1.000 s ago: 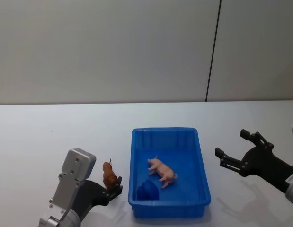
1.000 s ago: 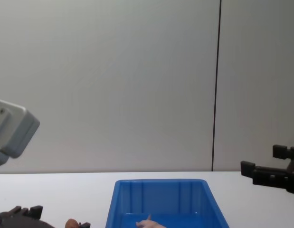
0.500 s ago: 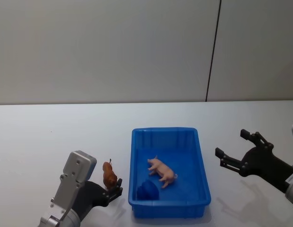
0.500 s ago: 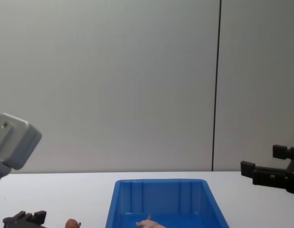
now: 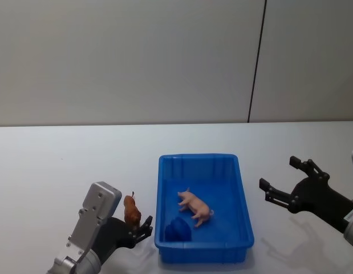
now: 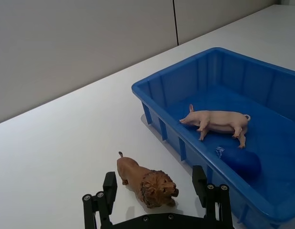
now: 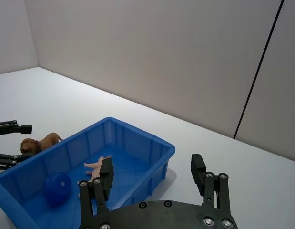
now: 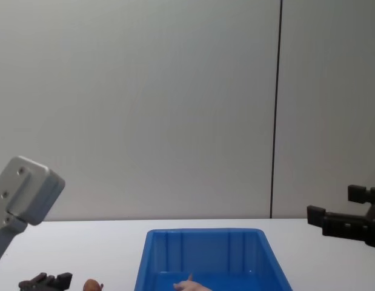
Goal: Pick up the two dolls from the table and place them into the box.
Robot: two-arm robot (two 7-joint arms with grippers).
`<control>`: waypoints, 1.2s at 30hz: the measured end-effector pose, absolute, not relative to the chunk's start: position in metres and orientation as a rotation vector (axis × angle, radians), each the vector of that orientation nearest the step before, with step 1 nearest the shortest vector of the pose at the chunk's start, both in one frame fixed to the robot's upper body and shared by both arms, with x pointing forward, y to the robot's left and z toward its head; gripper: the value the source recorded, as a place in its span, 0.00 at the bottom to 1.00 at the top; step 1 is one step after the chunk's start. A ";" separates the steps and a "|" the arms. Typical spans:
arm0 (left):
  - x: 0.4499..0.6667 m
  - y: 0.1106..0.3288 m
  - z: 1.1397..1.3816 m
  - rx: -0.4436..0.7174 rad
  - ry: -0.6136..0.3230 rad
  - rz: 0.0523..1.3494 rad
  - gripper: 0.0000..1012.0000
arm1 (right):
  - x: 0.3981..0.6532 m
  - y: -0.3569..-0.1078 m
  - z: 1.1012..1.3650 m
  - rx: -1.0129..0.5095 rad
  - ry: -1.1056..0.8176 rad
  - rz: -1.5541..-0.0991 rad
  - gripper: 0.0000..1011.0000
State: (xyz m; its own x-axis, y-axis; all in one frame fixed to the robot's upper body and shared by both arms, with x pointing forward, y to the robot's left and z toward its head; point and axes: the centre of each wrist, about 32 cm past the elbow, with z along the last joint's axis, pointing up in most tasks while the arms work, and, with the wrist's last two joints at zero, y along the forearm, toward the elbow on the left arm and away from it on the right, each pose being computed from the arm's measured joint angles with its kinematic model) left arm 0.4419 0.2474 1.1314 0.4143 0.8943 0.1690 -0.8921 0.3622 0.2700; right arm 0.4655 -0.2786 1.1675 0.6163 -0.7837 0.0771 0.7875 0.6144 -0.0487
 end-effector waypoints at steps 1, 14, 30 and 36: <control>0.443 0.248 1.131 0.344 0.008 1.150 0.99 | 0.465 -0.279 1.168 -0.080 -0.050 -0.906 0.99; 0.448 0.248 1.127 0.362 0.010 1.144 0.80 | 0.465 -0.279 1.168 -0.080 -0.050 -0.906 0.99; 0.452 0.250 1.125 0.375 0.009 1.141 0.45 | 0.465 -0.279 1.168 -0.080 -0.050 -0.906 0.99; 0.454 0.251 1.127 0.375 0.002 1.141 0.45 | 0.465 -0.279 1.168 -0.080 -0.050 -0.906 0.99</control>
State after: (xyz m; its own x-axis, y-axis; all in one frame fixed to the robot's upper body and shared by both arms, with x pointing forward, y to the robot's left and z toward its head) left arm 0.4536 0.2511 1.1267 0.4240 0.8859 0.1882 -0.8854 0.3618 0.2920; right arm 0.4655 -0.2786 1.1675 0.6163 -0.7837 0.0771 0.7875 0.6144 -0.0487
